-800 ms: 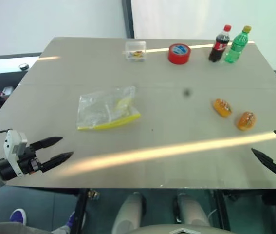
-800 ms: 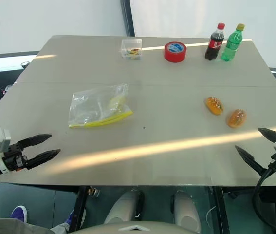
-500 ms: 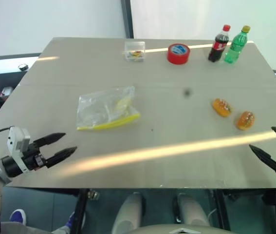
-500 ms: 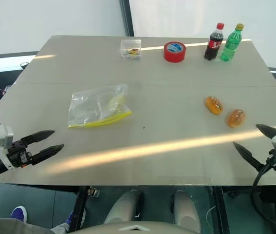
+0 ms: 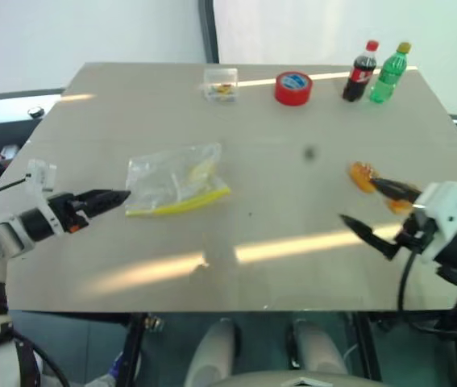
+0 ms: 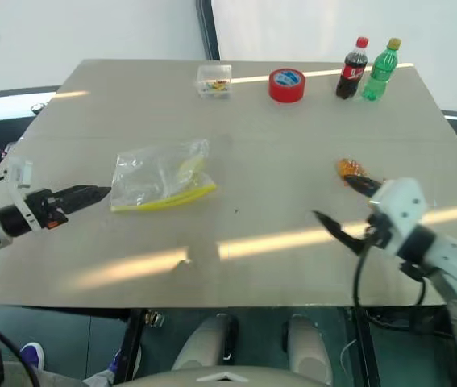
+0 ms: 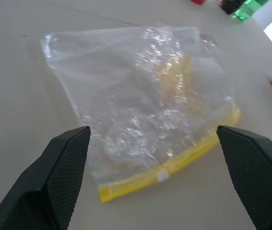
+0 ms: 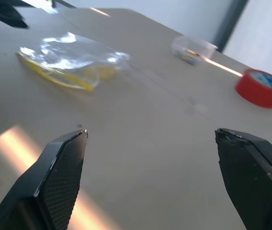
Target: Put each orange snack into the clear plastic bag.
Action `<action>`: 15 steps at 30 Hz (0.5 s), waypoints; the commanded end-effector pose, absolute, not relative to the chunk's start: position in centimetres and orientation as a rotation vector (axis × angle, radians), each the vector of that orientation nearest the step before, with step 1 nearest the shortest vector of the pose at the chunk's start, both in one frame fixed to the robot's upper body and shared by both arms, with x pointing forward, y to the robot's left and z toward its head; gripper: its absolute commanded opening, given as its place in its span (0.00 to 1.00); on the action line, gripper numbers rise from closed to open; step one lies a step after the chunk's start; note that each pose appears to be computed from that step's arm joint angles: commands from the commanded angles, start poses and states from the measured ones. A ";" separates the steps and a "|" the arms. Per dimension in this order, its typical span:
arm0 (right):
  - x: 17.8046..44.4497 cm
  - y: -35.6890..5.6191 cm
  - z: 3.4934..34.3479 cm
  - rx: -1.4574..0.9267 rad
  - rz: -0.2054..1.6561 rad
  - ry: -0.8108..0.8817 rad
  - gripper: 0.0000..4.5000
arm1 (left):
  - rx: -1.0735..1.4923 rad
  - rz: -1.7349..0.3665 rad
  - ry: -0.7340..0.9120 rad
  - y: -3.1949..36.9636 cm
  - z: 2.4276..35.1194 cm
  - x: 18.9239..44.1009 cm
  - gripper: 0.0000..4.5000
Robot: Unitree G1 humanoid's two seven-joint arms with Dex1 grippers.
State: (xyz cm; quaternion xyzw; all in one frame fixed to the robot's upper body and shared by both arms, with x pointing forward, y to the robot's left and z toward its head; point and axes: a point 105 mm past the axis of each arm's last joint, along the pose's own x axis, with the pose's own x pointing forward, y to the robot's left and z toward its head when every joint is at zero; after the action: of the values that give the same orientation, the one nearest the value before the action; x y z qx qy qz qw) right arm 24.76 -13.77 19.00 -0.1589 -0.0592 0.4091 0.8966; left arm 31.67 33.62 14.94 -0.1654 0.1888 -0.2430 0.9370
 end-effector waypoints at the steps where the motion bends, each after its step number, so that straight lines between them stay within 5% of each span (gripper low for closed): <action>1: 24.9 -11.6 19.9 -0.337 0.899 -0.187 0.97 | -0.309 -0.413 0.427 35.4 14.6 32.5 0.99; 10: 24.8 -8.0 20.0 -0.353 1.038 -0.243 0.97 | -0.294 -0.466 0.582 34.4 12.7 34.4 0.99; 15: 24.6 -8.0 19.9 -0.366 1.042 -0.244 0.97 | -0.431 -0.669 0.627 31.3 12.7 34.0 0.99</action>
State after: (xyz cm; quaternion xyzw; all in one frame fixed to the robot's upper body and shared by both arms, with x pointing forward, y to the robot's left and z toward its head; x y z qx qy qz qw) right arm 25.15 -8.19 18.88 -0.1645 -0.0885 0.4903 0.8513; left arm 34.54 32.25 13.07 -0.1798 0.2840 -0.2878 0.8967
